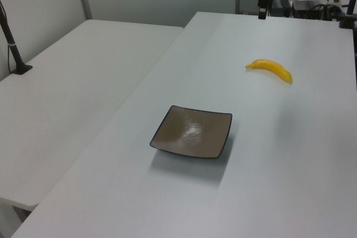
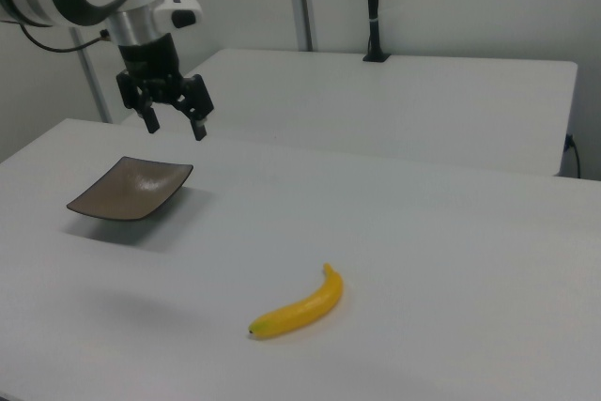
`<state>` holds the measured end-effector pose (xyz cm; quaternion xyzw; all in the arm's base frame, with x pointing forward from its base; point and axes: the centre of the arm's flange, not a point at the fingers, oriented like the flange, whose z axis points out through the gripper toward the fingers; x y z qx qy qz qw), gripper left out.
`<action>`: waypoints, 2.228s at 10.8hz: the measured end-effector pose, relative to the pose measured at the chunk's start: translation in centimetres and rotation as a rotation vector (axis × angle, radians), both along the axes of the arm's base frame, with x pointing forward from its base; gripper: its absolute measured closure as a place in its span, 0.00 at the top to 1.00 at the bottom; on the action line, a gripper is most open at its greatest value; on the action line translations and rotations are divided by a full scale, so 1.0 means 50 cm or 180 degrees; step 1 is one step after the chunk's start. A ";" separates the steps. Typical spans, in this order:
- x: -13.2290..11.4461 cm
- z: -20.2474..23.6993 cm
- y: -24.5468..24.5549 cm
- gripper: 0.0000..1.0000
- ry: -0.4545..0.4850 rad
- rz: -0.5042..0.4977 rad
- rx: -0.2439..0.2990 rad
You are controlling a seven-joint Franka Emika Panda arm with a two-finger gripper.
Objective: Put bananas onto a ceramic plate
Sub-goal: 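Move the open gripper over the yellow banana, then lower the gripper onto the banana and close it around the middle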
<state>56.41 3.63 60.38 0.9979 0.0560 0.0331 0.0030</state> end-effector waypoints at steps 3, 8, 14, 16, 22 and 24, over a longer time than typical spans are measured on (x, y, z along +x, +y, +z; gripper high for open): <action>0.042 -0.046 -0.114 1.00 -0.0082 -0.0137 -0.0069; 0.085 -0.191 -0.283 1.00 0.0119 -0.0517 -0.0098; 0.089 -0.404 -0.320 1.00 0.0330 -0.0577 -0.0101; 0.084 -0.473 -0.344 1.00 0.0340 -0.0604 -0.0147; 0.068 -0.580 -0.388 1.00 0.0396 -0.0591 -0.0311; 0.068 -0.583 -0.389 0.94 0.0400 -0.0592 -0.0313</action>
